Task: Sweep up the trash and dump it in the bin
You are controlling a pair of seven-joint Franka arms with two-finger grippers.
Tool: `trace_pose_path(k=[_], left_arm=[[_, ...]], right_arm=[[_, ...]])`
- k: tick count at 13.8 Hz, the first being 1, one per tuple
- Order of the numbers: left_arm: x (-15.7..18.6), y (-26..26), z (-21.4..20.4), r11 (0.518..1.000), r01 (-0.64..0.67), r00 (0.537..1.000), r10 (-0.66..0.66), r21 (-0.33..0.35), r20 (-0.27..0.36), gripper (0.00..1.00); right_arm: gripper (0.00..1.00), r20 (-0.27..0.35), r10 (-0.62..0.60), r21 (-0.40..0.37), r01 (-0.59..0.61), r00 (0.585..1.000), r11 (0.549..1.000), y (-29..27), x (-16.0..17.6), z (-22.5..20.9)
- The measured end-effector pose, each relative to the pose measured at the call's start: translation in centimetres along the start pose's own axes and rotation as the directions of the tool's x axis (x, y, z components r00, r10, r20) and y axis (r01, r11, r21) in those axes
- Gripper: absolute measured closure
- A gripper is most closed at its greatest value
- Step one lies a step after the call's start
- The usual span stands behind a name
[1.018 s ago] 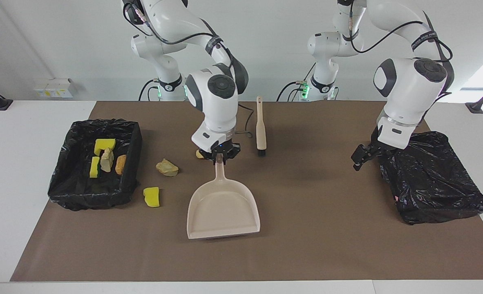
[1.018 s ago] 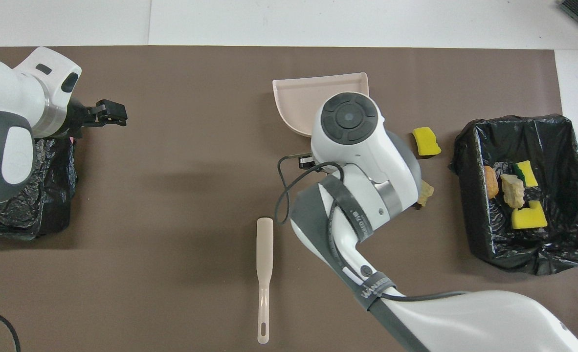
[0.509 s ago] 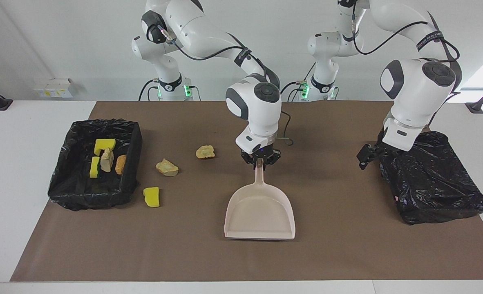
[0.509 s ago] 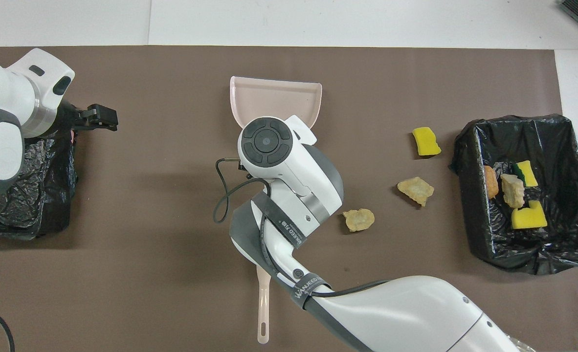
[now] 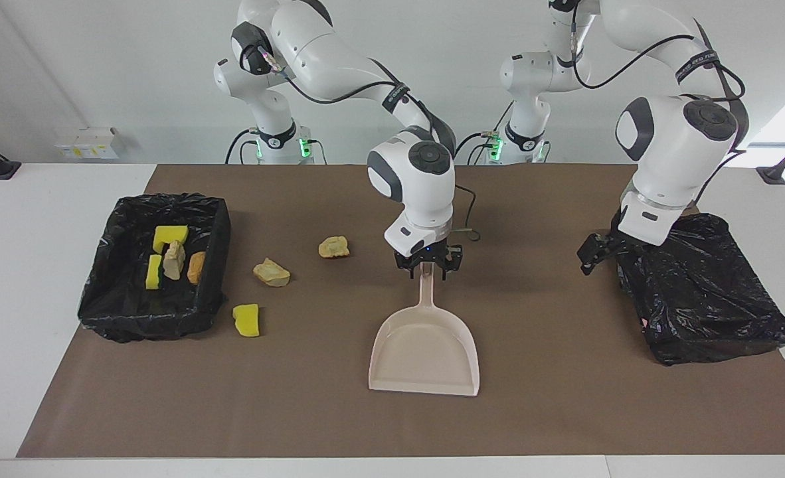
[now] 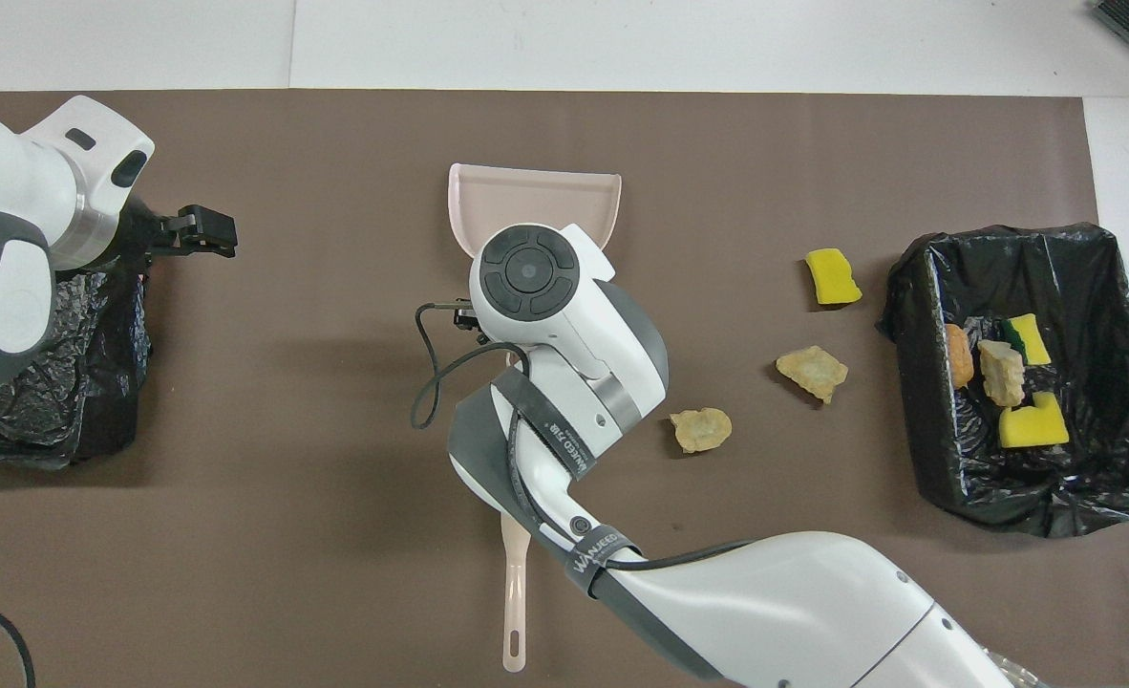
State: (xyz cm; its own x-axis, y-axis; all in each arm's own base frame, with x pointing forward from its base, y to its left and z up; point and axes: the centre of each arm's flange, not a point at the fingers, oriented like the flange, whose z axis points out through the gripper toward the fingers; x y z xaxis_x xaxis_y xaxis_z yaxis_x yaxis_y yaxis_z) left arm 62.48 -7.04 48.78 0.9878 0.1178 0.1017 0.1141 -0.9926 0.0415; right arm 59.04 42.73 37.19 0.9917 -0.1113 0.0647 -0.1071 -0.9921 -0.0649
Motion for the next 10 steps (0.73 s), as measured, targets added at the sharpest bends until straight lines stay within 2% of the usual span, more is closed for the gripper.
trace_pose_path(k=[1, 2, 4, 7, 10], left_arm=[[-0.1, 0.5, -0.1, 1.000, -0.008, 1.000, 0.008, -0.003, -0.001, 0.00], [-0.3, 1.5, -0.1, 1.000, -0.022, 1.000, 0.022, -0.007, -0.002, 0.00], [-1.0, 4.2, -0.3, 0.999, -0.038, 0.999, 0.038, -0.017, -0.004, 0.00], [-1.7, 8.8, -0.4, 0.996, -0.068, 0.998, 0.068, -0.052, -0.005, 0.00], [-1.7, 16.0, 1.1, 0.994, -0.069, 0.998, 0.069, -0.082, -0.007, 0.00]], right_arm=[[0.02, 0.012, -0.003, -0.008, 0.003, 1.000, 1.000, 0.0, -0.4, -0.8], [0.00, 0.031, -0.011, -0.007, 0.012, 0.999, 1.000, -0.5, -1.4, -1.7], [0.00, 0.066, -0.004, -0.014, 0.005, 0.998, 1.000, -1.6, -4.5, -2.8], [0.00, 0.101, -0.001, -0.074, 0.009, 0.995, 0.997, -2.0, -11.2, -2.5], [0.00, 0.092, 0.037, -0.090, -0.028, 0.995, 0.996, -1.4, -18.0, -1.0]])
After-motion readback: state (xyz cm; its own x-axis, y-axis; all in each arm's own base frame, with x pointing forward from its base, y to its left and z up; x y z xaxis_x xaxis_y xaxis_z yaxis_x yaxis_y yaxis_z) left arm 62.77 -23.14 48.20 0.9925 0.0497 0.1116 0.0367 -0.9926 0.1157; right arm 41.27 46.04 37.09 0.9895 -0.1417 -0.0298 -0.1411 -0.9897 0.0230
